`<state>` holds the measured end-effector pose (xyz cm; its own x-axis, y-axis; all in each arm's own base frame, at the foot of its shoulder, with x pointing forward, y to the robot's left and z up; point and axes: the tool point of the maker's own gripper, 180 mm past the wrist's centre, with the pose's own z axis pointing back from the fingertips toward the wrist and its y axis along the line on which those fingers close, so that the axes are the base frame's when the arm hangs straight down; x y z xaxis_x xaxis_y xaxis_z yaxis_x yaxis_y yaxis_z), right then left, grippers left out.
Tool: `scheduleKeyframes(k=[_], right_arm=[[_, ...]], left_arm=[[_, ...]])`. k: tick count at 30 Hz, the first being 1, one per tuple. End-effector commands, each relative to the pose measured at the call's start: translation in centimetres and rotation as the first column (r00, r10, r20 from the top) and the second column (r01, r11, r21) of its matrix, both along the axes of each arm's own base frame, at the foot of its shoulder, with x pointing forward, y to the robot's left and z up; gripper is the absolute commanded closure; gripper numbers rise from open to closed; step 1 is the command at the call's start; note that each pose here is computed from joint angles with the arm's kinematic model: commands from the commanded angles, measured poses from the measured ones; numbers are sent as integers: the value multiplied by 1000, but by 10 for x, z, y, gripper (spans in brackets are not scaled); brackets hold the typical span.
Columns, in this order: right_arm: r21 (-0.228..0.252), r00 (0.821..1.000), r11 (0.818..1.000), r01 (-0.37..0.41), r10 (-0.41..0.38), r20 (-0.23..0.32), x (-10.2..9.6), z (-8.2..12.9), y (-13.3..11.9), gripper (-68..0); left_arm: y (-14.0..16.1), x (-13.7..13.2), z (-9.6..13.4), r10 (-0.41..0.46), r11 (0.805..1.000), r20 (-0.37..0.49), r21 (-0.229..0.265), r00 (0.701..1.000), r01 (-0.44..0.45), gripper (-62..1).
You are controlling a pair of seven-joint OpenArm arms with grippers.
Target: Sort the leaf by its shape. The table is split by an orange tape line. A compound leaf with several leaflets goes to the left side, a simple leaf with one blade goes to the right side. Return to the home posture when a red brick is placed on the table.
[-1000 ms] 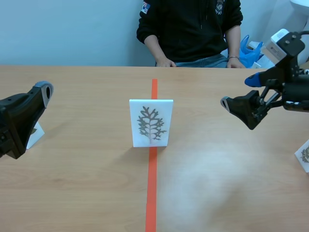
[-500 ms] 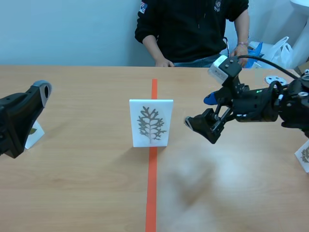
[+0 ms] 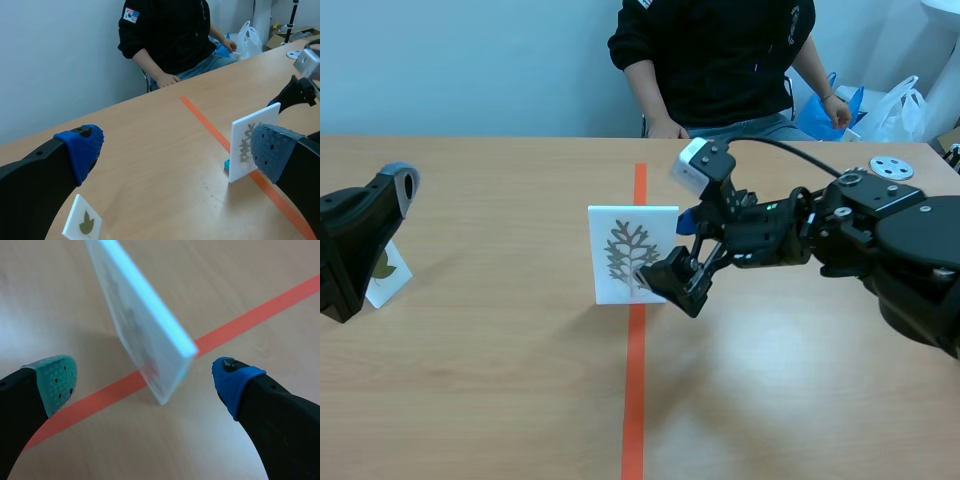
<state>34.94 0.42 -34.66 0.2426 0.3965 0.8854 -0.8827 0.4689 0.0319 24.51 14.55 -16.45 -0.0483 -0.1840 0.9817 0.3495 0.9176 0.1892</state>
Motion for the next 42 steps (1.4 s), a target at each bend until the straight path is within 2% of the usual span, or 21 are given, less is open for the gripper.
scheduleKeyframes(k=[1,5,10,14,16,25,28,33,42], right_arm=[[41,1000,999,0,-1,25,9,13,4,-552],[66,1000,998,-3,2,15,5,6,16,-551],[87,998,995,52,-54,31,12,3,28,-551],[109,999,993,50,-51,15,9,1,40,-551],[118,999,992,51,-53,12,9,1,43,-529],[98,993,989,110,-113,26,14,-5,29,-400],[85,990,987,140,-142,23,13,-13,22,-395],[101,988,983,152,-154,12,7,-17,19,-324],[140,984,976,169,-176,37,11,-10,22,-318]], left_arm=[[0,1,11,0,1000,38,-8,999,1,-623],[0,1,11,0,1000,39,-8,999,1,-623],[0,1,11,0,1000,39,-8,999,1,-623],[0,1,11,0,1000,39,-8,999,1,-623],[0,1,11,0,1000,39,-8,999,1,-623],[-1,1,12,-1,1000,41,-9,999,1,-623],[-1,1,12,-1,1000,41,-9,999,1,-623],[-1,1,12,-1,1000,41,-8,999,1,-623],[-1,1,12,-1,1000,41,-8,999,2,-623]])
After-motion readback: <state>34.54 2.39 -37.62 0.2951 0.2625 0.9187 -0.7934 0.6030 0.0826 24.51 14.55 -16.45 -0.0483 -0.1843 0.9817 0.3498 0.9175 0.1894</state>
